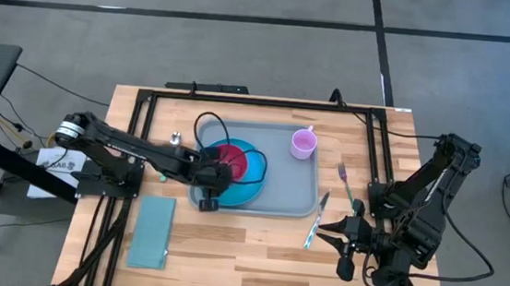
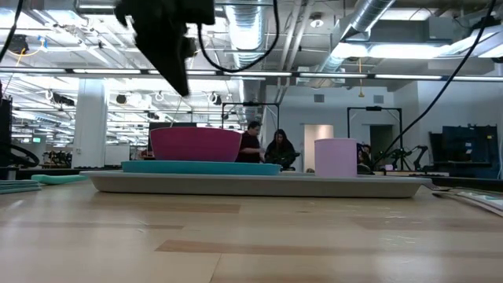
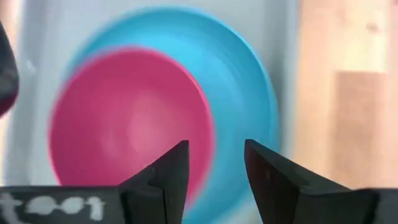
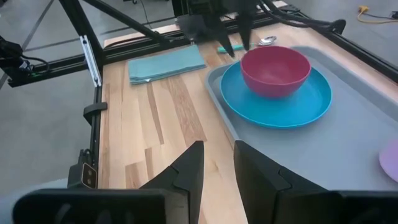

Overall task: Set up tray
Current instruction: Put the blue napkin on the gray tray to the left of the blue plate

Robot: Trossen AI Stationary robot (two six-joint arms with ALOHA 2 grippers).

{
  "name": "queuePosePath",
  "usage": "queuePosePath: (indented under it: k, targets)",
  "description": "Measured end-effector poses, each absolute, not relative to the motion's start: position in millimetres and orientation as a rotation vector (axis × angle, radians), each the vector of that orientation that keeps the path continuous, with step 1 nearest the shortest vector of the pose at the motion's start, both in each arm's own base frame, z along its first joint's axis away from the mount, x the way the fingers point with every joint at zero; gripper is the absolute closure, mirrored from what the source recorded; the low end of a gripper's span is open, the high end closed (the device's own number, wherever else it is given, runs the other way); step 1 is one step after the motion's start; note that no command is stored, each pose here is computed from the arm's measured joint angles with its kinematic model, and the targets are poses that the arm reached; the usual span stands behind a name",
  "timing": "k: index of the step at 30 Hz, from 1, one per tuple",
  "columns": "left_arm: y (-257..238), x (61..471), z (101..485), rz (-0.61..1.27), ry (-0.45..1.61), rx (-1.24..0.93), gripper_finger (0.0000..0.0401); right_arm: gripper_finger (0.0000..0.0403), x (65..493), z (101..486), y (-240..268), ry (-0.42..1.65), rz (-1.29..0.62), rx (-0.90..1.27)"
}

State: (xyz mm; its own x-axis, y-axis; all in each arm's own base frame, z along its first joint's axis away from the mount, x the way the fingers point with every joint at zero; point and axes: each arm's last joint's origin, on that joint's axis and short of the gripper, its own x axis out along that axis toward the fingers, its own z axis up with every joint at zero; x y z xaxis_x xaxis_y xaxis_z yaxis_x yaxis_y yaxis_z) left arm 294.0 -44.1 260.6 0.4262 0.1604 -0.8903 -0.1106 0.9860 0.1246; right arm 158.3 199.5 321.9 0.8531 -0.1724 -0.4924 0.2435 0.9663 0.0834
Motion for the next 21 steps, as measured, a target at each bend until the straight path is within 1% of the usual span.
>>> queuePosePath:
  k: [3,5,9,11,13,16,21]
  targets:
    - [-52.3,284.1,275.7,0.194,1.222,-0.112,0.0257,0.0321,158.3,321.9,199.5,0.505,-0.219,0.145]
    - [-60.4,272.8,280.6,0.232,1.320,-0.178,0.0257,0.0321,158.3,321.9,199.5,0.505,-0.218,0.144]
    - [-82.8,244.7,280.0,0.299,1.536,-0.228,0.0258,0.0321,158.0,321.6,199.2,0.508,-0.219,0.137]
    - [-97.3,232.5,280.2,0.353,1.584,-0.230,0.0258,0.0321,158.0,321.7,199.1,0.508,-0.219,0.137]
    - [-112.8,223.5,280.5,0.409,1.555,-0.205,0.0258,0.0321,158.0,321.7,199.1,0.509,-0.217,0.126]
    - [-136.9,212.5,280.7,0.460,1.446,-0.178,0.0258,0.0321,158.0,321.7,199.1,0.512,-0.208,0.095]
    - [-169.5,196.7,274.2,0.561,1.221,-0.235,0.0258,0.0321,158.2,321.9,199.3,0.511,-0.206,0.092]
